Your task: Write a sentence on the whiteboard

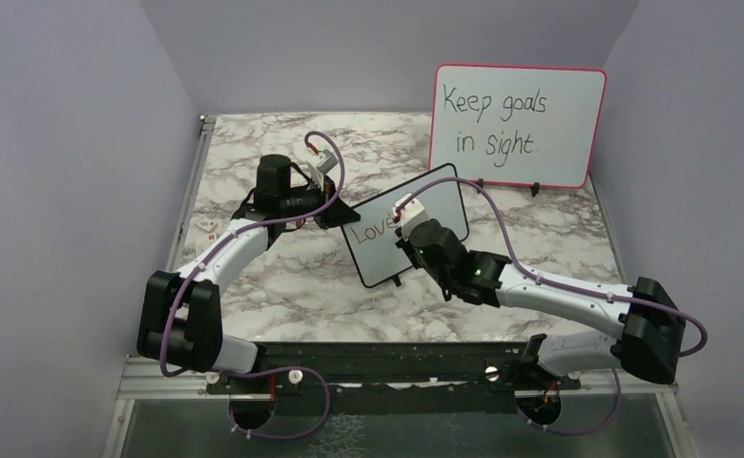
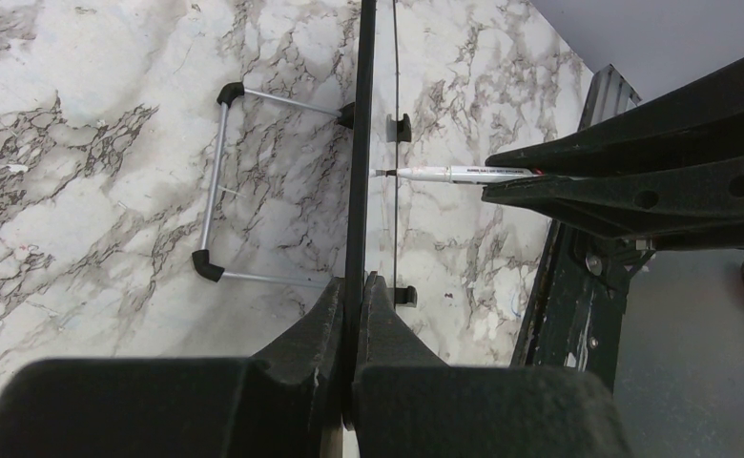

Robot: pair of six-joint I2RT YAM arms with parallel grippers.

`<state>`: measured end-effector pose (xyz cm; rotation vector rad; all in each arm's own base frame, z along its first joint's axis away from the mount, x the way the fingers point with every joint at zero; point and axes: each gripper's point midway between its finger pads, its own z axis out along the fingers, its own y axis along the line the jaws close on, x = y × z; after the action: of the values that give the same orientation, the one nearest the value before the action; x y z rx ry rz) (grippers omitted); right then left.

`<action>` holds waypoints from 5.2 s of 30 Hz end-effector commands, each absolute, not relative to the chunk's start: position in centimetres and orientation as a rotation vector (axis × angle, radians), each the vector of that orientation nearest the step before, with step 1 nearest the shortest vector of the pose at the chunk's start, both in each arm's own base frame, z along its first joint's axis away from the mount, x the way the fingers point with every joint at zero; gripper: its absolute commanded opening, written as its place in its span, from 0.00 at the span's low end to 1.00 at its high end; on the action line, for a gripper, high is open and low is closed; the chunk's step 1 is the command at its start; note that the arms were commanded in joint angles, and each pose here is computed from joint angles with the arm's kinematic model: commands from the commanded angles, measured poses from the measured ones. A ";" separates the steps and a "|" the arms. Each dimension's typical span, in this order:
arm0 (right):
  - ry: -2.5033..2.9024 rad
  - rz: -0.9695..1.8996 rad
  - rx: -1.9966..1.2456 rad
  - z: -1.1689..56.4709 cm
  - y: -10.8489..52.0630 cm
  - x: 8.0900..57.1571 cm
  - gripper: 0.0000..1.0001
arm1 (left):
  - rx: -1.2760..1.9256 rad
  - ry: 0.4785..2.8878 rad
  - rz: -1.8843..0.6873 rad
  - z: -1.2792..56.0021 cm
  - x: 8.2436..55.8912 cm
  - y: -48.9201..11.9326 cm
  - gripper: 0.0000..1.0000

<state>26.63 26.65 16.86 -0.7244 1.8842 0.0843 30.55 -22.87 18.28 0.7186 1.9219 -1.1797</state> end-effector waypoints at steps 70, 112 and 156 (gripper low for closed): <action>1.811 0.174 -0.565 19.4 24.1 29.9 0.01 | 0.701 2.103 -1.018 13.1 30.8 -21.3 0.00; 1.832 0.230 -0.646 18.7 24.8 28.8 0.00 | 0.699 2.107 -1.017 13.0 30.9 -21.3 0.00; 1.838 0.125 -0.568 18.7 22.7 29.8 0.01 | 0.697 2.111 -1.013 12.9 30.9 -21.2 0.00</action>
<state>29.04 23.35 17.65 -0.6226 1.8690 0.1479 30.62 -22.84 18.19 0.7221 1.9320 -1.1751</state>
